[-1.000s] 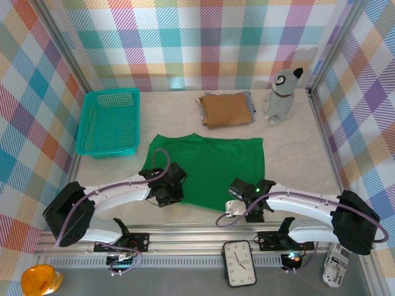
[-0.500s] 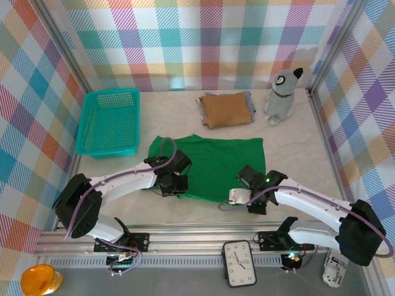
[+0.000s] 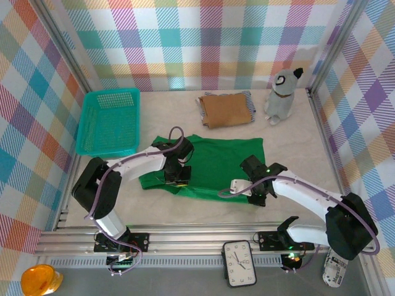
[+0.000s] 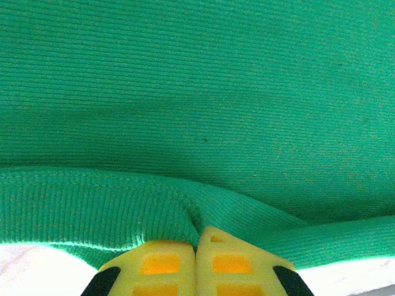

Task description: Fold and stack the tank tops

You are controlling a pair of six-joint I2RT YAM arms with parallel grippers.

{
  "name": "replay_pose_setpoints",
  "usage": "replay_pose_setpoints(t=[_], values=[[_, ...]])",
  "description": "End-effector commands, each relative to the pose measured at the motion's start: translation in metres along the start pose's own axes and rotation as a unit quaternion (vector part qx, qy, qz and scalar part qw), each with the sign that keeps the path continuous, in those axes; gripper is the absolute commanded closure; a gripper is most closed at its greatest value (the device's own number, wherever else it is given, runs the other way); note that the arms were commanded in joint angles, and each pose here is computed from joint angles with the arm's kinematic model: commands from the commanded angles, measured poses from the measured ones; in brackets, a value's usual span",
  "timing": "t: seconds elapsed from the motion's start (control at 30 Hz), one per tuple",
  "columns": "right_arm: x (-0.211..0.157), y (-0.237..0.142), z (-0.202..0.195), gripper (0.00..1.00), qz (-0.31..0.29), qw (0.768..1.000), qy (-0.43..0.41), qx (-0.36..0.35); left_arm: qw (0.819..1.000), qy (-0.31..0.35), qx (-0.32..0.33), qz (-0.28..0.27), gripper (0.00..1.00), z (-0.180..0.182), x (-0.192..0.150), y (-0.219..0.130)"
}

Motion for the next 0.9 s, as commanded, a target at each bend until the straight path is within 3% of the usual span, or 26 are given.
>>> replay_pose_setpoints(t=[0.0, 0.2, 0.37, 0.57, 0.73, 0.87], values=[[0.007, -0.006, -0.019, 0.98, -0.013, 1.0, 0.0, -0.022, 1.0, 0.017, 0.0, 0.018, 0.98, -0.002, 0.001, -0.003], [0.004, 0.003, -0.032, 0.91, 0.0, 0.999, 0.013, -0.036, 1.0, 0.014, 0.003, 0.016, 0.96, -0.001, 0.013, 0.0], [-0.003, 0.004, -0.046, 0.75, 0.014, 0.998, 0.028, -0.059, 1.0, 0.017, 0.007, 0.02, 0.91, -0.002, 0.02, 0.005], [-0.016, 0.002, -0.065, 0.65, 0.037, 0.992, 0.065, -0.104, 1.0, 0.022, 0.002, 0.016, 0.77, -0.006, 0.035, 0.003], [-0.019, 0.008, -0.074, 0.63, 0.048, 0.987, 0.1, -0.113, 1.0, 0.019, -0.007, 0.016, 0.64, -0.004, 0.045, -0.003], [-0.024, 0.013, -0.081, 0.63, 0.062, 0.984, 0.129, -0.108, 1.0, 0.027, 0.011, -0.009, 0.55, 0.008, 0.048, -0.028]])
Point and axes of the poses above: each hand's point on the last joint's axis, 136 mm out from that joint toward the fingers, its own y axis out along the fingers, its own z axis along the line the jaws close on, x = y × z, the point moved 2 cm from there along -y, back along the fingers, and after that the axes turned 6 degrees about -y, right-handed, at the moved point
